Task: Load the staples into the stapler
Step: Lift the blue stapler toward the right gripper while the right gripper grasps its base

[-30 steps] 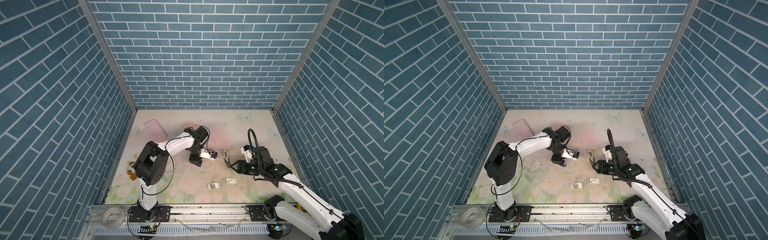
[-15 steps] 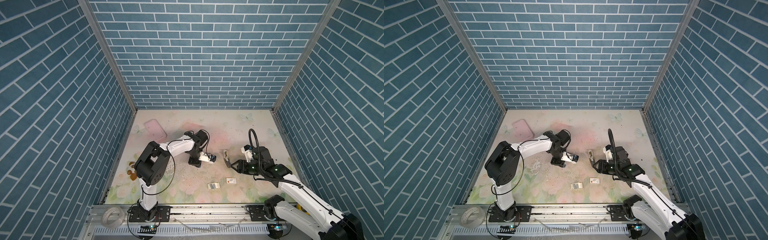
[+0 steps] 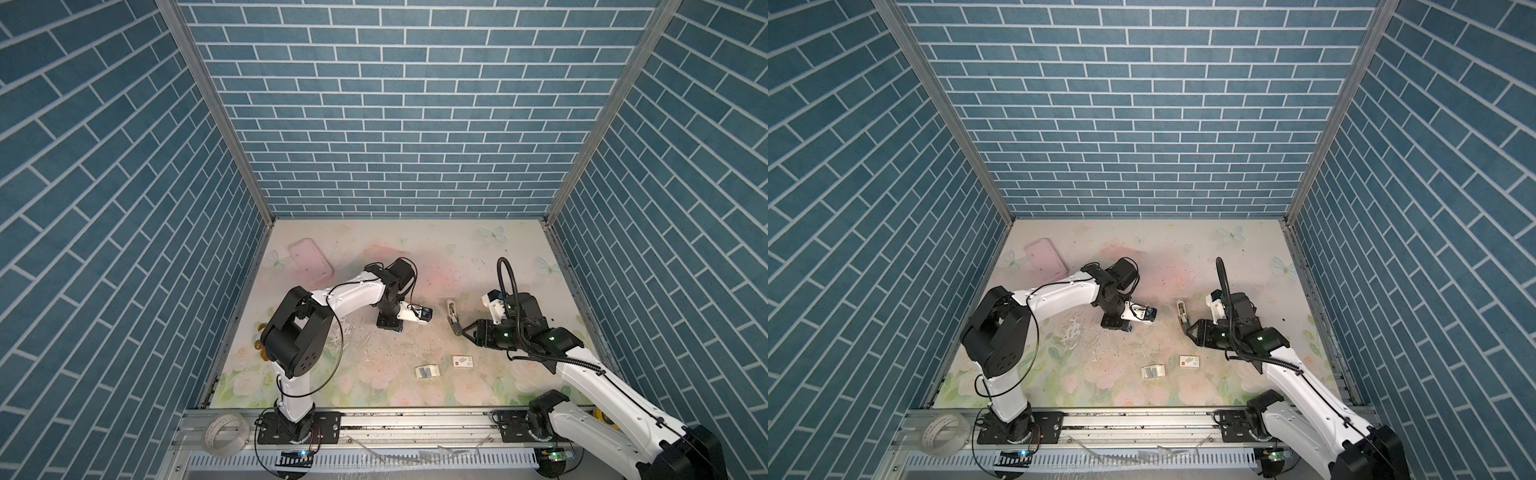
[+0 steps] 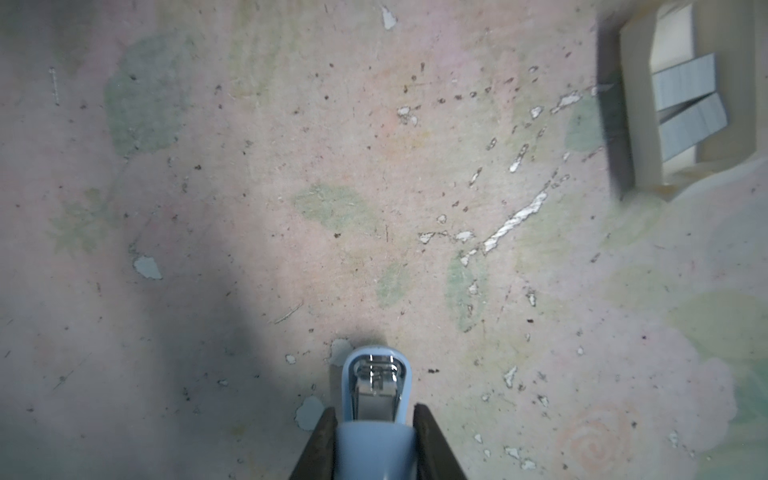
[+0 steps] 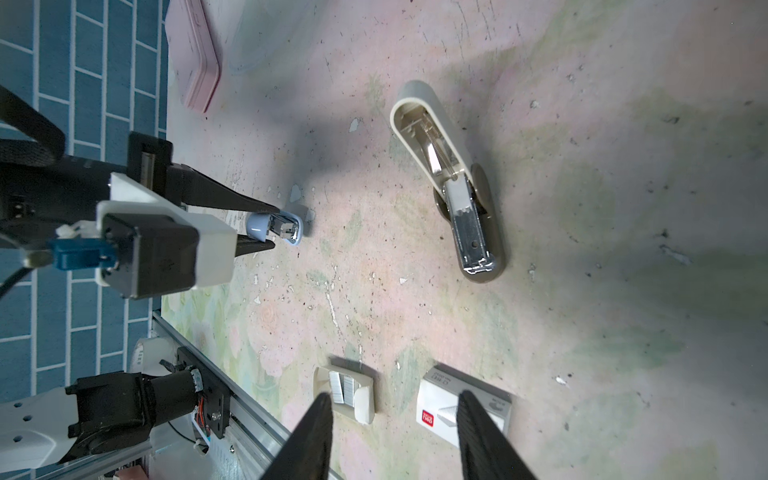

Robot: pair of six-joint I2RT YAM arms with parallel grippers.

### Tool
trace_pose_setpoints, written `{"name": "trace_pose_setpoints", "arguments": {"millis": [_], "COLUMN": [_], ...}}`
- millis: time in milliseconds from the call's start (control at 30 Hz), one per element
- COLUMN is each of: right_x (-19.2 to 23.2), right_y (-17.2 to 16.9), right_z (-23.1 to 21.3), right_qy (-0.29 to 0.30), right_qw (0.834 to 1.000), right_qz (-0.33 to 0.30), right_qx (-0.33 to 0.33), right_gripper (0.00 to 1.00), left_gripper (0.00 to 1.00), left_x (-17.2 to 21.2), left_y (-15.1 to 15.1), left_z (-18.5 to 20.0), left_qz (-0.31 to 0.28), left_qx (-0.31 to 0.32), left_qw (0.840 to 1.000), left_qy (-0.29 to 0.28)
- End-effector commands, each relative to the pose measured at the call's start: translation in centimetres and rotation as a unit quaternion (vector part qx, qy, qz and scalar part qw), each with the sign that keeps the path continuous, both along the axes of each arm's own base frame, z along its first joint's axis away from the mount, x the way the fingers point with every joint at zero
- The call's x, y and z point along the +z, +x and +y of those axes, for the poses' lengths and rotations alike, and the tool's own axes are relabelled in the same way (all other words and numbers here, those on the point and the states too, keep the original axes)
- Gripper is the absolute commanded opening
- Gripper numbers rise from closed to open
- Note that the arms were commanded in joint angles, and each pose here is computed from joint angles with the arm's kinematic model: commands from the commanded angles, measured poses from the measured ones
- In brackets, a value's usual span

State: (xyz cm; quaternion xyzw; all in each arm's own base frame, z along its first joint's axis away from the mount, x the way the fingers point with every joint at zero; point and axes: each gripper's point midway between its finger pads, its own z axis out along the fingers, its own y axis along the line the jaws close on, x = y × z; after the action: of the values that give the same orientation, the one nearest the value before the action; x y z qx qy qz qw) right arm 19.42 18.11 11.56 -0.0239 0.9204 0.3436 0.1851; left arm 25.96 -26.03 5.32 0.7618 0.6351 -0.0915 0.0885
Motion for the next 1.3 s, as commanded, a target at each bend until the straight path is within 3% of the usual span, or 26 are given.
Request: {"name": "trace_pose_setpoints", "arguments": {"millis": [0,200,500,967,1267], "right_x": [3.0,6.3,6.6,5.4,4.7], "right_y": [0.8,1.4,3.5,5.5,4.8], "right_z": [1.4,4.2,7.2,10.6,10.8], "right_qy": [0.032,0.081,0.084,0.093,0.090], "right_qw": [0.999,0.994,0.990,0.987,0.986], "right_qz": [-0.008,0.011,0.026,0.034,0.046], "right_qx": [0.017,0.066,0.107,0.129,0.135], "right_gripper": [0.49,0.49,0.45,0.39,0.36], "left_gripper": [0.08,0.08,0.07,0.05,0.05], "left_x": [3.1,7.2,12.0,13.7,13.9], "left_y": [-0.2,0.0,0.2,-0.5,-0.3], "left_z": [-1.1,-2.8,-4.6,-5.6,-6.1], "left_qz": [0.007,0.016,0.026,0.005,-0.002], "left_qx": [0.019,0.045,0.076,0.063,0.061], "left_qw": [0.999,0.996,0.988,0.987,0.986], "left_qy": [-0.031,-0.078,-0.134,-0.147,-0.152]}}
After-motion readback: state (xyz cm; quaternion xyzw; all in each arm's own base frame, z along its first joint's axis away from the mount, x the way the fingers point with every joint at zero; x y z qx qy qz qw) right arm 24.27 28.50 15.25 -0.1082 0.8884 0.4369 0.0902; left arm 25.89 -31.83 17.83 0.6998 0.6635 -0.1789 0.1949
